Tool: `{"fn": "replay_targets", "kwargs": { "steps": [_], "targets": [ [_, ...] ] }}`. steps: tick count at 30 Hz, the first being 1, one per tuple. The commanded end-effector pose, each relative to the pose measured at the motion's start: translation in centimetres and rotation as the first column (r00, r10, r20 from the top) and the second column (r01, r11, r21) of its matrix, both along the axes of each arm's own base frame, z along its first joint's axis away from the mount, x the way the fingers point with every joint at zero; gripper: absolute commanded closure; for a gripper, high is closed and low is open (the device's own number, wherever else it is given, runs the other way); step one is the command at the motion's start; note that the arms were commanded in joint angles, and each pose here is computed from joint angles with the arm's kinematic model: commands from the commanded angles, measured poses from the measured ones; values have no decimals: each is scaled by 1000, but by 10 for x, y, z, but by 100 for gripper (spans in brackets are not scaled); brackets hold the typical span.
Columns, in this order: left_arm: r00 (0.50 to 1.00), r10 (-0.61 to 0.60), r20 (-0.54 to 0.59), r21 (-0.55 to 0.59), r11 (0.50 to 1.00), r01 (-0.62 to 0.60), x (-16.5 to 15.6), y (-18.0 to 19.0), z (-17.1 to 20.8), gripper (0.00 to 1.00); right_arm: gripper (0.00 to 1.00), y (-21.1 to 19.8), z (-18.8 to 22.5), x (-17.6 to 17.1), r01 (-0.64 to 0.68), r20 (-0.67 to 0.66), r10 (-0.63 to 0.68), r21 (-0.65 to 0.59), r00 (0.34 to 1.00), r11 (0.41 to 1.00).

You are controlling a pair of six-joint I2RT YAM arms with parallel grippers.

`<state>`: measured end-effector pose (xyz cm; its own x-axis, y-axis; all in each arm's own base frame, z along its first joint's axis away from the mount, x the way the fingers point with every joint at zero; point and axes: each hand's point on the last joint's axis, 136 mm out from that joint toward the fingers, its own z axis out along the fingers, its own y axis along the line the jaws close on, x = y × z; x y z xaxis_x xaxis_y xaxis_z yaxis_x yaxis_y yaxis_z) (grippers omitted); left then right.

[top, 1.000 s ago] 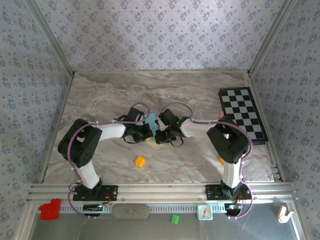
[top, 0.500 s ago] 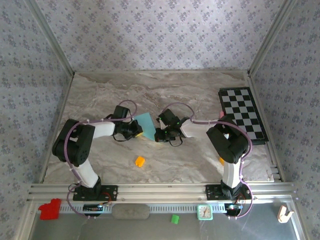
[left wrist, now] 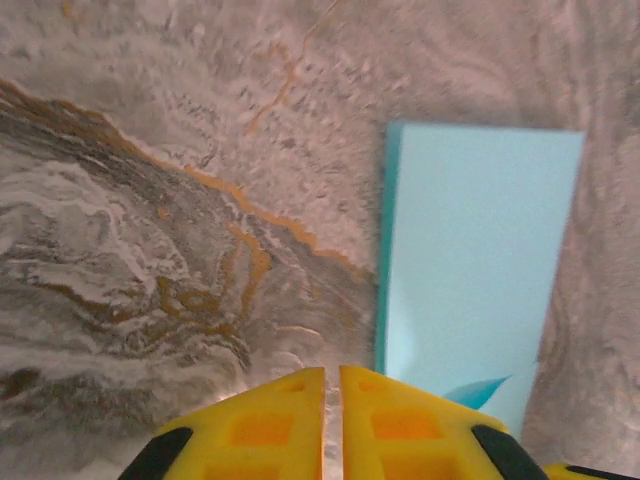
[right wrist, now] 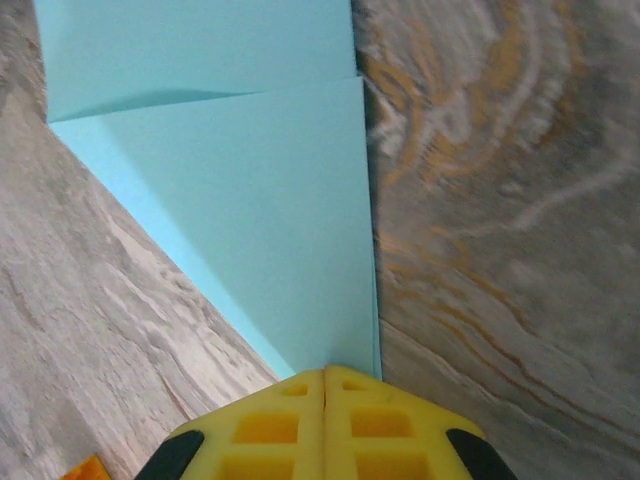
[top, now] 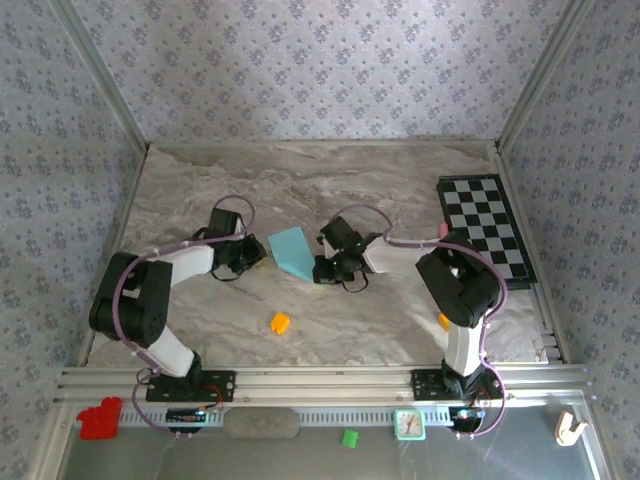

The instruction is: Fold a paper plane with a square sheet of paper (pick it up from the middle)

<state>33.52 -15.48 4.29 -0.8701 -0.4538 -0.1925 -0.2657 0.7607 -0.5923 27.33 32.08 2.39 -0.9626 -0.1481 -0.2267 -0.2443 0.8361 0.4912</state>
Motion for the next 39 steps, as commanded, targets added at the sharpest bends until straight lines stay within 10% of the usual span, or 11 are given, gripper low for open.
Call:
{"fn": "replay_targets", "kwargs": {
  "steps": [1,9,39],
  "targets": [
    [996,18,88,-14,1000,-17,14,-1,45,84,92,-1,35,2,-29,42,29,11,999,1000],
    [993,34,111,-95,995,-23,6,-12,70,66,70,1,100,24,1,239,-25,97,971,995],
    [991,-131,-33,-304,946,115,-30,-69,16,41,73,11,30,34,0,151,-6,39,989,999]
  ]
}}
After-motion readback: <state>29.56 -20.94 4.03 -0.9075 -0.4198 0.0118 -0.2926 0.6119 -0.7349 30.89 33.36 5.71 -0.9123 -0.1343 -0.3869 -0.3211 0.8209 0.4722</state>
